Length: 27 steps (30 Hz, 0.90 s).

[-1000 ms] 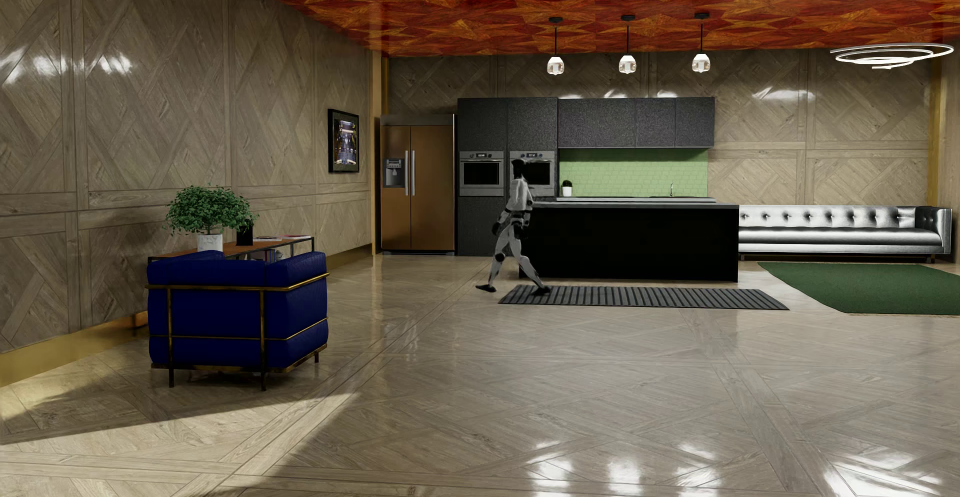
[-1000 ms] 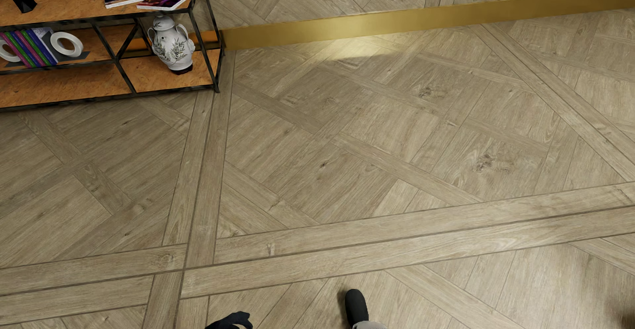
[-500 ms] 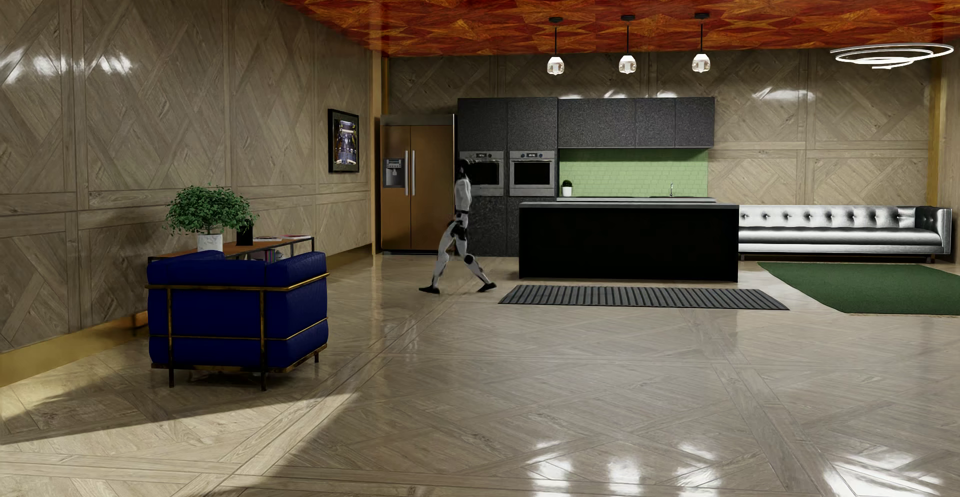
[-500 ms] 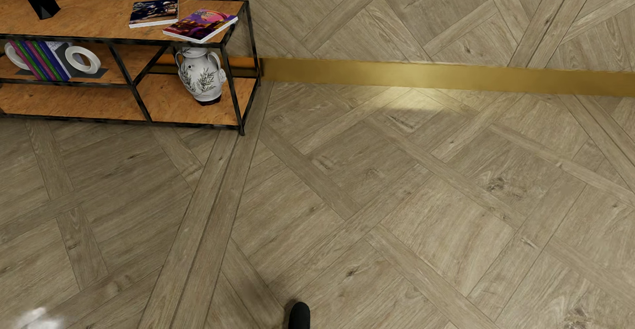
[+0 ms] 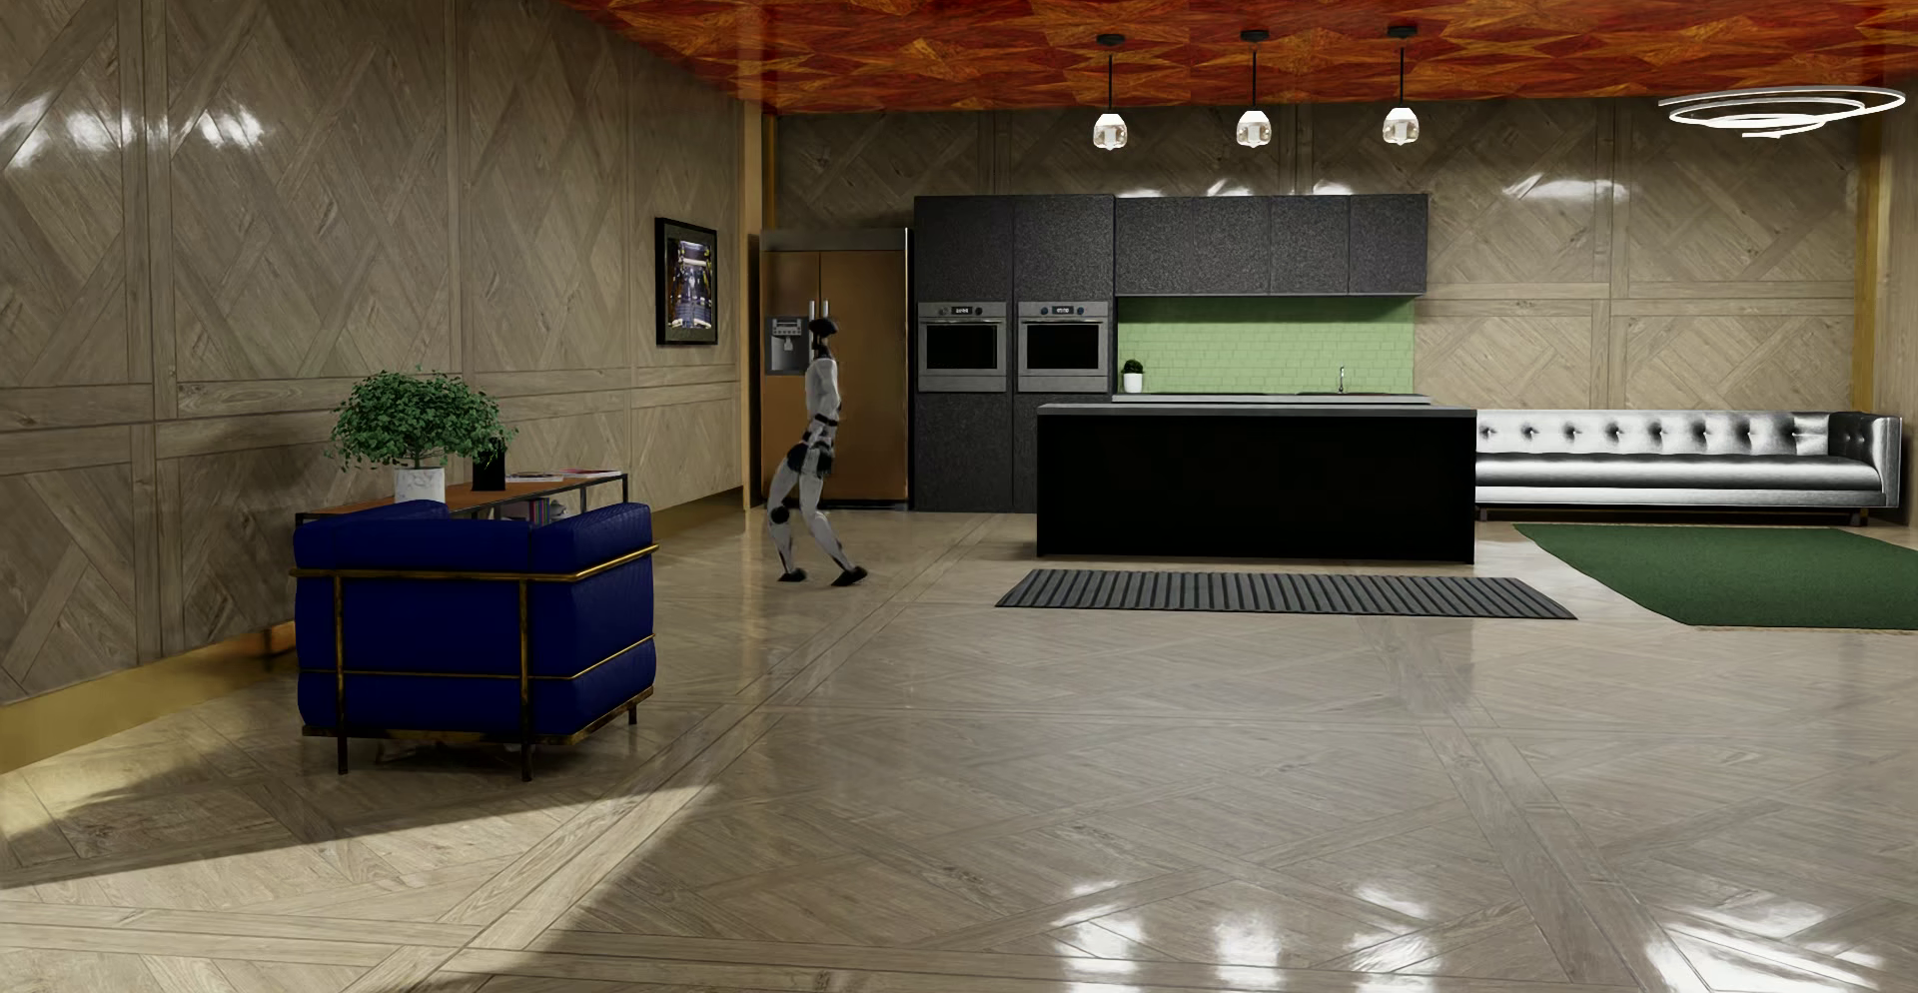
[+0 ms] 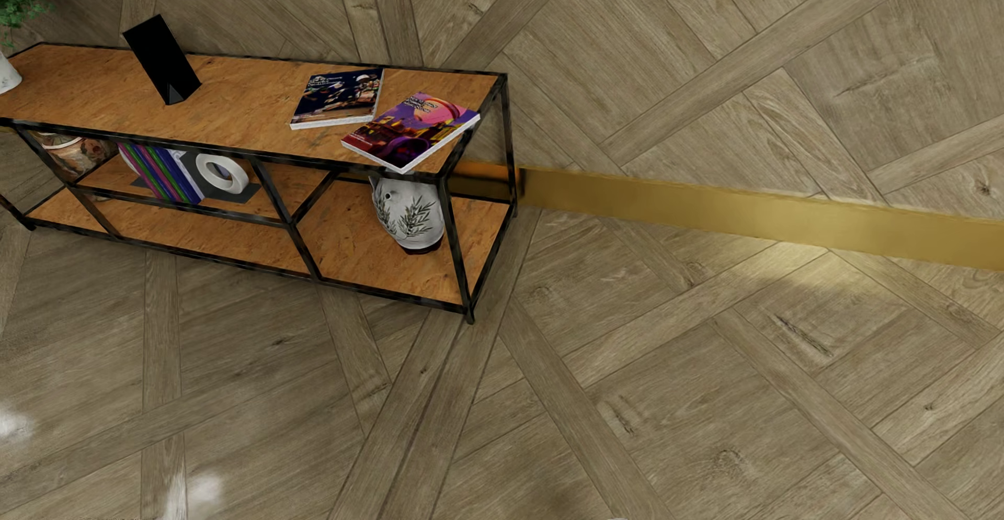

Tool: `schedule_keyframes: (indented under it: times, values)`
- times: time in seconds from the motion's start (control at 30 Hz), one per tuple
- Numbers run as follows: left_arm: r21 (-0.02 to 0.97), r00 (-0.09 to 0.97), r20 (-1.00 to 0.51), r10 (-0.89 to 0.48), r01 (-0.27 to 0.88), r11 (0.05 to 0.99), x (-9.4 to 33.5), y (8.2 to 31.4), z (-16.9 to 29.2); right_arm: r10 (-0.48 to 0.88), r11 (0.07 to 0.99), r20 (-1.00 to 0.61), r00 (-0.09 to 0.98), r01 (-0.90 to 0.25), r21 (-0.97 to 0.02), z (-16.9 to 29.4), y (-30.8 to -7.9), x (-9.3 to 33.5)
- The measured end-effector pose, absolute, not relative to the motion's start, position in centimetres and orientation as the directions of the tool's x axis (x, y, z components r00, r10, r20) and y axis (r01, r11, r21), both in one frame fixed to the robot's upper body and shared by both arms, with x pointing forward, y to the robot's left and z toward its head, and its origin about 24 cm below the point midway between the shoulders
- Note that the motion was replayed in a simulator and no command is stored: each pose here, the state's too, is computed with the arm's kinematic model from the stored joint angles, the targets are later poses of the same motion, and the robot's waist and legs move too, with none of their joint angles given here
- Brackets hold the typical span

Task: Approach dark armchair

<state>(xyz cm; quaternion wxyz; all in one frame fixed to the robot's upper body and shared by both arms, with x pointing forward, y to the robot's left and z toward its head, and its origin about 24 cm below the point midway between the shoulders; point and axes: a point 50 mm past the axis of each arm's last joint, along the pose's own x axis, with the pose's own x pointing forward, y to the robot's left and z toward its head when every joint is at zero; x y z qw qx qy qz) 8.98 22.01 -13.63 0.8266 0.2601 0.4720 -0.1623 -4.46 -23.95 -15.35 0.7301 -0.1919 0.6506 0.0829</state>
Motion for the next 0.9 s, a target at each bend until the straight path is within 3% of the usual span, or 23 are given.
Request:
schedule_keyframes:
  times: [0.03,0.13,0.23,0.47,0.53,0.6,0.67,0.73,0.9]
  values:
    - [0.268,0.511,-0.859,-0.014,0.474,0.839,9.4,21.6,-13.8,-0.132,0.907,-0.981,0.14,-0.382,-0.177,-15.5,-24.1,-4.0]
    - [0.208,0.497,-0.859,-0.12,0.554,0.806,9.4,18.3,-14.2,-0.184,0.894,-0.959,0.215,-0.368,-0.254,-15.2,-26.2,-0.7]
    - [0.128,0.372,-0.917,-0.144,0.617,0.776,5.2,17.3,-15.5,-0.156,0.895,-0.94,0.302,-0.36,-0.264,-14.8,-25.6,1.5]
    - [0.012,0.039,-0.999,-0.018,0.657,0.754,-6.2,20.8,-15.9,-0.063,0.874,-0.849,0.524,-0.382,-0.301,-13.3,-23.8,8.8]
    - [-0.019,-0.04,-0.999,0.012,0.697,0.716,-8.0,21.5,-15.8,-0.078,0.876,-0.839,0.538,-0.365,-0.315,-13.0,-24.2,9.4]
    - [-0.038,-0.066,-0.998,0.011,0.702,0.711,-8.9,21.4,-15.7,-0.099,0.882,-0.874,0.476,-0.365,-0.299,-13.7,-24.6,7.3]
    - [-0.024,-0.012,-1.0,-0.022,0.691,0.722,-7.5,20.6,-15.8,-0.097,0.881,-0.899,0.427,-0.384,-0.277,-14.3,-24.3,5.8]
    - [0.029,0.104,-0.992,-0.065,0.713,0.7,-3.3,19.8,-16.2,-0.086,0.882,-0.931,0.355,-0.407,-0.237,-14.9,-23.8,3.0]
    - [0.285,0.577,-0.814,-0.074,0.506,0.814,11.6,20.6,-12.7,-0.066,0.865,-0.987,0.143,-0.485,-0.128,-15.3,-23.0,-4.4]
